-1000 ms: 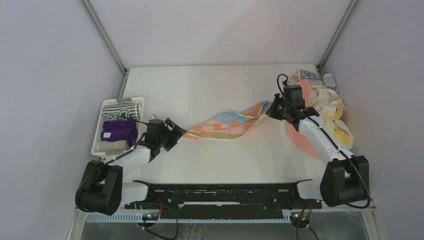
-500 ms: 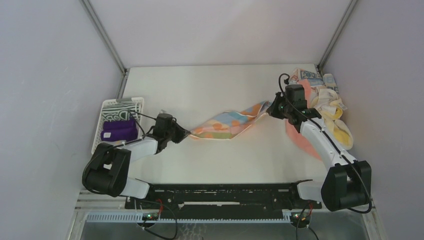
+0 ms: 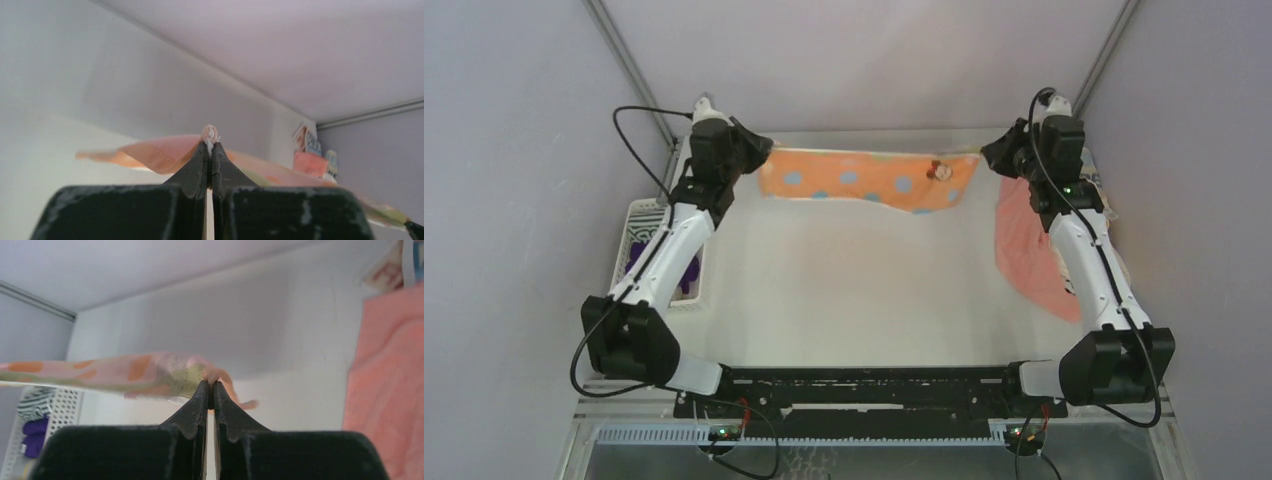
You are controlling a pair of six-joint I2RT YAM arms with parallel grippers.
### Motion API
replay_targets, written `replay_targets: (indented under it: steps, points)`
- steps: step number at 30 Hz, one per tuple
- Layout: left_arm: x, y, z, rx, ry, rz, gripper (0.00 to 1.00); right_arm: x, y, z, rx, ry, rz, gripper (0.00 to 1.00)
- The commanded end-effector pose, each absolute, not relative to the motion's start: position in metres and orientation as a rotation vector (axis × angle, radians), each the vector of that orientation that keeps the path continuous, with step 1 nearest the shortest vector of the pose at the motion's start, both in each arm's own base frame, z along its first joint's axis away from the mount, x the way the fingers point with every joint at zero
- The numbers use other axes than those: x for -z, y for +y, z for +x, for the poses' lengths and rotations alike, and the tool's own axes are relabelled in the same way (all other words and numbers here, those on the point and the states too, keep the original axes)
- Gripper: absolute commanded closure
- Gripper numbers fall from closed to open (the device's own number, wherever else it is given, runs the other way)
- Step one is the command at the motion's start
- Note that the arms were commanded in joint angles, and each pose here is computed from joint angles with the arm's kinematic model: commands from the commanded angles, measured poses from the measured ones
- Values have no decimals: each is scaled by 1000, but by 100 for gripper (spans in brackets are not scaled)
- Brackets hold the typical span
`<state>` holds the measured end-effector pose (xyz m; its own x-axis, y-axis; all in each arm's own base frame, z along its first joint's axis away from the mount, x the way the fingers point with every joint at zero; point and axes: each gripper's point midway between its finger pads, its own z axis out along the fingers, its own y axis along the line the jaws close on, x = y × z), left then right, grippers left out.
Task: Roll the towels
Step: Flatten out the towel at the center of the board.
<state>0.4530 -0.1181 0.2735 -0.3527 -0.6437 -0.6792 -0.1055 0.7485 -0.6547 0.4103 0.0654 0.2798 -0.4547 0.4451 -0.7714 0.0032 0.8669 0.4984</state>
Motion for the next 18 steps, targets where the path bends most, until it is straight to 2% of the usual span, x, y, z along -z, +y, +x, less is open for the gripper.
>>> replay_targets:
  steps: [1, 3, 5, 8, 14, 18]
  points:
    - [-347, -90, 436, 470, 1715, -442, 98, -356, 70, 410, -598, 1789, 244, 100]
    - [-340, -82, 421, 449, 1695, -455, 91, -358, 74, 400, -616, 1781, 221, 100]
    - [-312, -75, 403, 438, 1705, -497, 79, -346, 77, 388, -636, 1787, 216, 100]
    - [-241, -68, 372, 450, 1772, -622, 70, -289, 85, 373, -665, 1881, 235, 100]
    - [-123, -55, 315, 426, 1916, -844, 59, -163, 107, 333, -729, 2145, 283, 100]
    - [-91, -50, 290, 378, 1995, -881, 58, -118, 103, 309, -683, 2258, 324, 100]
